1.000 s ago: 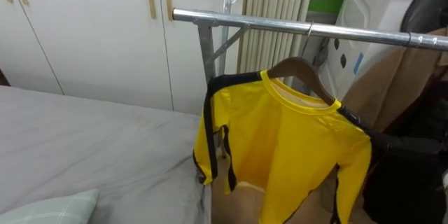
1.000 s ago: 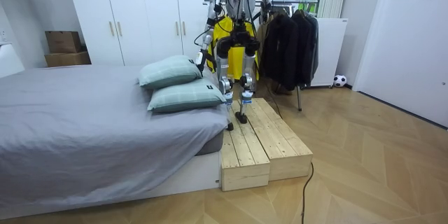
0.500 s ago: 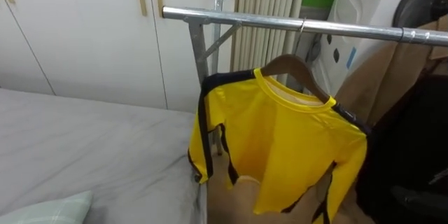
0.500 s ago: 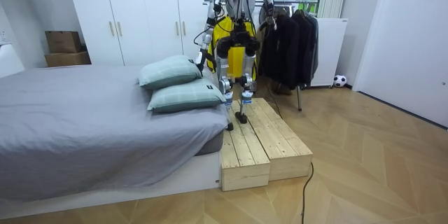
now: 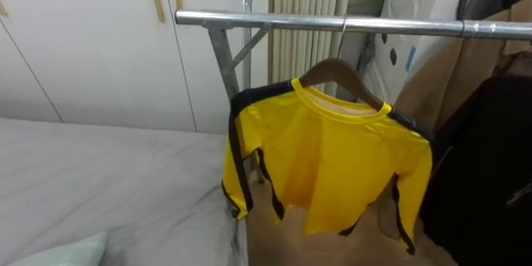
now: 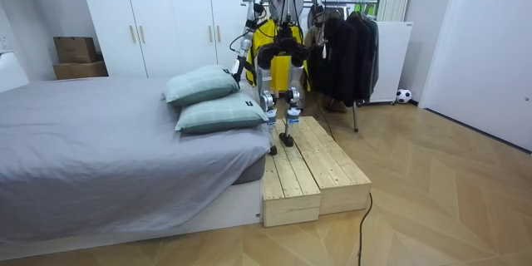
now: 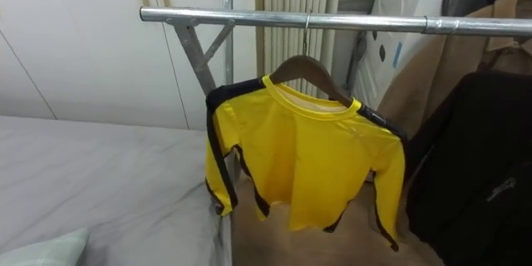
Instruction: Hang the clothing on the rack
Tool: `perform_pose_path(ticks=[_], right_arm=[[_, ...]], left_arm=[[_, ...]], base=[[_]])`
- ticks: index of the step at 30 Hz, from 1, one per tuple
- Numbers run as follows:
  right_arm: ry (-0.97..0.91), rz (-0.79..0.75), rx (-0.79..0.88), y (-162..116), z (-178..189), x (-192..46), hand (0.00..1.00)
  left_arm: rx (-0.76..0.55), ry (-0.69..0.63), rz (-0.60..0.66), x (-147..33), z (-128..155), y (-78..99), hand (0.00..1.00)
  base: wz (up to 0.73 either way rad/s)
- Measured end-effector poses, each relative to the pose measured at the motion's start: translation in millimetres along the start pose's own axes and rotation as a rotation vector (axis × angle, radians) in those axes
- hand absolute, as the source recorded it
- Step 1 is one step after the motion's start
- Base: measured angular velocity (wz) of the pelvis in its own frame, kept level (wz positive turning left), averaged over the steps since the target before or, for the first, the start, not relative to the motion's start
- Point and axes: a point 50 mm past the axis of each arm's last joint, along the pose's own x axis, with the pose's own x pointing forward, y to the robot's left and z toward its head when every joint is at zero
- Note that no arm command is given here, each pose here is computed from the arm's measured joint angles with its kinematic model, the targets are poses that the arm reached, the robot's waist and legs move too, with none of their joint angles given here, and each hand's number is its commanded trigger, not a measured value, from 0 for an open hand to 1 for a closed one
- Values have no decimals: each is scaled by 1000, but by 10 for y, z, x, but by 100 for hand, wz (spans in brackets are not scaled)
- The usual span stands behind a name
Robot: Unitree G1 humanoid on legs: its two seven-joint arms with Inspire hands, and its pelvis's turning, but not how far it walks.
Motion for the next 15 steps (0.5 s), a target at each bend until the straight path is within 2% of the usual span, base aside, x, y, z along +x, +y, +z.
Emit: perform_pose_path(ticks=[7,15], right_arm=[[198,101,72,15,-451,-43,0],[290,237,53,67,-677,-128,0]], left_arm=[[1,5,-3,2,-13,-7,0],[12,21,-30,8,-26,-60,0]], base=[[0],[2]])
